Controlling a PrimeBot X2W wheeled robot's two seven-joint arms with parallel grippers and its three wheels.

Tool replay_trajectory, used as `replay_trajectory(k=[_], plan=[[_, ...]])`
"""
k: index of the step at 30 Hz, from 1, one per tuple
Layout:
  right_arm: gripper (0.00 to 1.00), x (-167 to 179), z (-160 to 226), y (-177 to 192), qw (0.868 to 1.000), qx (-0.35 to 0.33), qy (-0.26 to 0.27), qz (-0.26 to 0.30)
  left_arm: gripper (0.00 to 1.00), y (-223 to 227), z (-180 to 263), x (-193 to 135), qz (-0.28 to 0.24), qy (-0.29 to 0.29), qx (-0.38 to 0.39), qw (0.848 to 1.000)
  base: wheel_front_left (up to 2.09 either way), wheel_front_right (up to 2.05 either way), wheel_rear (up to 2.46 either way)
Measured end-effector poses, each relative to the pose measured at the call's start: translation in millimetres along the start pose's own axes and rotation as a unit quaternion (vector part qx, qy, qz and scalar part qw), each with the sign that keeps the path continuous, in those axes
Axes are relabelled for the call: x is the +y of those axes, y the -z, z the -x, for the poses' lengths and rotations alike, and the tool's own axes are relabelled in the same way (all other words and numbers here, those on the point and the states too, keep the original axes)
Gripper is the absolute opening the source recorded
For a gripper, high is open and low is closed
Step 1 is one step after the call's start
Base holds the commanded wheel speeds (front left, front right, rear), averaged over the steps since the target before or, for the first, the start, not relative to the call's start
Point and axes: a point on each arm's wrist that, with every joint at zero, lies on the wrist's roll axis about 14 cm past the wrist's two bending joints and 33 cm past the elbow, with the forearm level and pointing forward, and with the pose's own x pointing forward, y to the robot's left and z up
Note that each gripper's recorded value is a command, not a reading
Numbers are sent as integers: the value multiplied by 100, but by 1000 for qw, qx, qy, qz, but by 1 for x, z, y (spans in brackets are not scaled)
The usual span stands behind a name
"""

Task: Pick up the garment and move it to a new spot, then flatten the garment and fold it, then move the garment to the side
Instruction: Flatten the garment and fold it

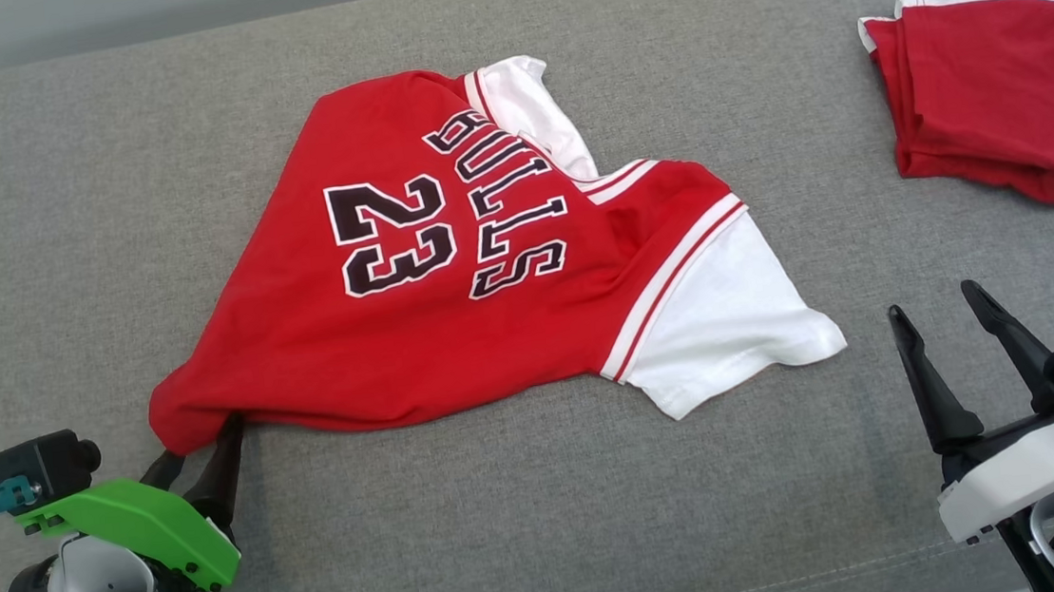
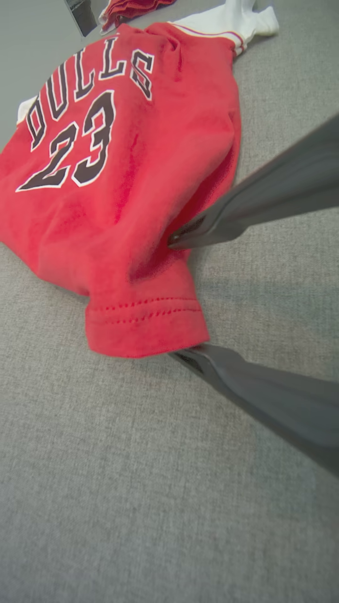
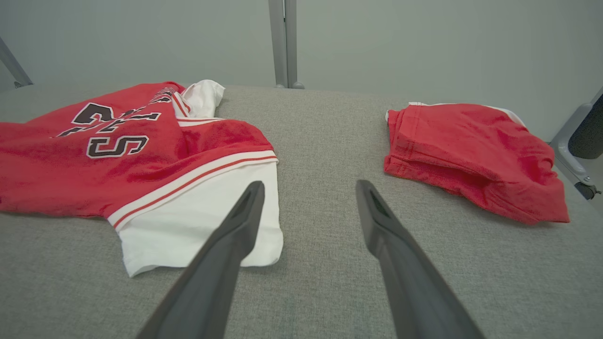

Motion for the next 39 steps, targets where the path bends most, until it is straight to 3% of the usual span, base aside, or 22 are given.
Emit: replay_trajectory(k=[1, 3, 4, 10, 16, 23, 35, 39], plan=[[100, 0, 0, 0, 1000, 0, 1, -1, 68, 1, 0, 1, -1, -2, 2, 1000, 0, 0, 0], [100, 0, 1, 1, 1000, 1, 2, -2, 13, 5, -1, 1, -3, -1, 11, 1000, 0, 0, 0], [100, -1, 1, 1, 1000, 2, 3, -3, 0, 7, -2, 0, -4, 1, 15, 1000, 0, 0, 0], [100, -1, -1, 4, 1000, 5, 5, -6, 0, -3, -9, -11, -13, 21, 10, 1000, 0, 0, 0], [100, -1, -5, 2, 1000, -2, 7, -10, 0, -11, -3, -19, -81, 60, 56, 993, 0, 0, 0], [100, 4, -7, 5, 1000, -2, 6, -21, 0, -76, 15, -26, -211, 91, 69, 971, 0, 0, 0], [100, 28, -17, 7, 999, -11, -19, -50, 0, -100, 46, -86, -250, 188, 189, 931, 0, 0, 0], [100, 23, -17, 11, 999, -6, -12, -49, 0, -103, 43, -87, -262, 174, 226, 922, 0, 0, 0]])
